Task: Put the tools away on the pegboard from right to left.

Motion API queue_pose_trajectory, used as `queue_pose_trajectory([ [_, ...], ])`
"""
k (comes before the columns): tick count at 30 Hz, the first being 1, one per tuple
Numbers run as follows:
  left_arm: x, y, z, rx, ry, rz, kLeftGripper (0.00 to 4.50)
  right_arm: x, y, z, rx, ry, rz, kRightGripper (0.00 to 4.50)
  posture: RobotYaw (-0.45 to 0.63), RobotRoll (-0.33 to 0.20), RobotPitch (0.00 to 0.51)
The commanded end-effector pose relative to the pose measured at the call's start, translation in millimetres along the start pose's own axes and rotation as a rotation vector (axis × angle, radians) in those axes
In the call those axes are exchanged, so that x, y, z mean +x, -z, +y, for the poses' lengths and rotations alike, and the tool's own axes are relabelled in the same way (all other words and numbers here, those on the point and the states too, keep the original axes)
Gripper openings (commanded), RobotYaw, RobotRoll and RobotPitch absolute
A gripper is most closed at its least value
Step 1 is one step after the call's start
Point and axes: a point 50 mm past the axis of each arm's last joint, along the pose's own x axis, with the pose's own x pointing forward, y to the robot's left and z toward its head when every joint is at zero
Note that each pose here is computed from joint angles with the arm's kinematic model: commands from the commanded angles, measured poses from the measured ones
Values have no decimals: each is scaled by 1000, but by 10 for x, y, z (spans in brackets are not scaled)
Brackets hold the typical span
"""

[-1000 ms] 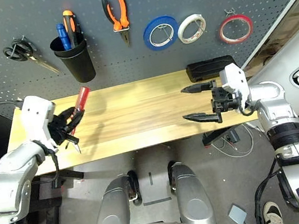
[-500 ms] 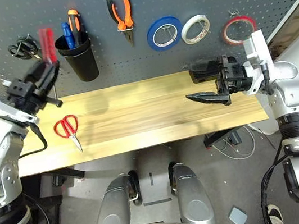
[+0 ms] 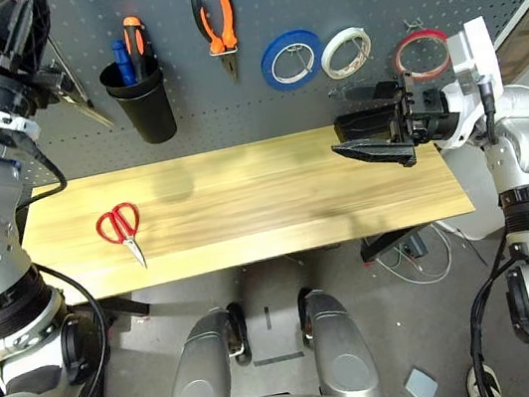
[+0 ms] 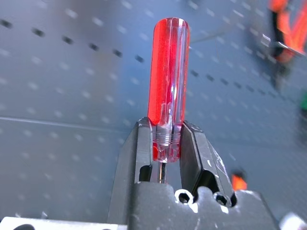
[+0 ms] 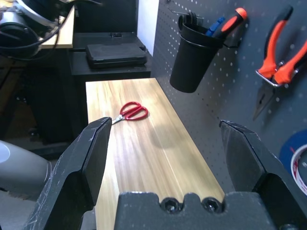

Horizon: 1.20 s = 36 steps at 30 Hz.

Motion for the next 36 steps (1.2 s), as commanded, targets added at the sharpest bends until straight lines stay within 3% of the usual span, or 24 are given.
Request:
queue_pose_trajectory([
  [1, 97, 90, -34, 21, -19, -31, 828, 41, -12, 22, -7, -12, 3, 4500, -77, 0, 135],
  [9, 263, 291, -85, 11, -47, -62, 828, 62, -40, 47, -9, -13, 1, 4500, -100, 0, 142],
  [16, 408, 450, -247, -57, -62, -80, 828, 72, -70, 42, -12, 5, -15, 4500, -114, 0, 147],
  [31, 315, 809, -260, 53, -44, 4, 828, 110, -72, 53, -13, 9, -19, 4500, -136, 0, 147],
  [36, 264, 853, -268, 62, -15, 48, 2647, 127, -53, 35, -11, 10, -25, 4500, -123, 0, 147],
])
